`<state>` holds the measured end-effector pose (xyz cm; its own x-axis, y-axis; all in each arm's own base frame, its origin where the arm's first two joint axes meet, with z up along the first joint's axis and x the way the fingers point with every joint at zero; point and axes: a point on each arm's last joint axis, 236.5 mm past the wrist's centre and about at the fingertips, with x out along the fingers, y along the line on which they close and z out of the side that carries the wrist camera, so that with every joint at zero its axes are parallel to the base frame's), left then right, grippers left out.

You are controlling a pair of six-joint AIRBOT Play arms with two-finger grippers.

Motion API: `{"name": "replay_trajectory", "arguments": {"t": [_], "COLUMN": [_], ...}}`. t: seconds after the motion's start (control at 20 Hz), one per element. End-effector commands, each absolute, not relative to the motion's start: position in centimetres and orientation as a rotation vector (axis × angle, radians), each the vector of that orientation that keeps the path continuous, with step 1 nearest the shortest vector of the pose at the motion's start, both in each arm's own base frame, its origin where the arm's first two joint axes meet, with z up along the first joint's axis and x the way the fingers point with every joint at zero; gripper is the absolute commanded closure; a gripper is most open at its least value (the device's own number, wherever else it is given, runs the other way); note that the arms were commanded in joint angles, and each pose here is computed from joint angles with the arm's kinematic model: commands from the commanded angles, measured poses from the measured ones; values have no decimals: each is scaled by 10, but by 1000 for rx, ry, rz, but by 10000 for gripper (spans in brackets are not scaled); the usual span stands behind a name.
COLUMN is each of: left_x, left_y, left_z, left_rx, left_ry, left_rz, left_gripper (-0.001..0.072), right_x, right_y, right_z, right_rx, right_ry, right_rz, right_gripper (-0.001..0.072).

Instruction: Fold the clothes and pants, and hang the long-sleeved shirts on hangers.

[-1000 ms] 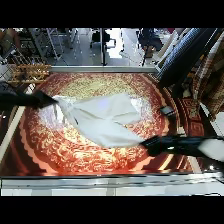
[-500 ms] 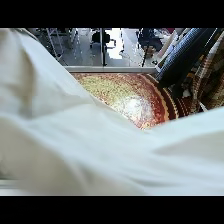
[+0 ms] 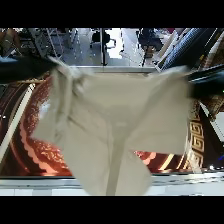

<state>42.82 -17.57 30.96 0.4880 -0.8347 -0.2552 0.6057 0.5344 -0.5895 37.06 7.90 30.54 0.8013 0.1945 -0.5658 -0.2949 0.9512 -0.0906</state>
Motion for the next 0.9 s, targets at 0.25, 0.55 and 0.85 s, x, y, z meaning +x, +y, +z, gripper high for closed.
{"name": "replay_trajectory", "arguments": {"t": [0.25,0.55,0.85], "left_x": [618,580,521], "left_y": [-157,-119,-70], "left_z": [-8,17,-31], "left_rx": [-879,-889,-789], "left_ry": [907,1056,1350], "left_rz": [-453,-576,-518], "left_gripper": [691,692,692], "right_x": [512,411,282], "right_y": [45,96,139], "right_z": [54,80,46], "right_rx": [121,145,149], "right_ry": [890,1166,1481], "right_rz": [181,402,599], "right_gripper": [701,701,701]}}
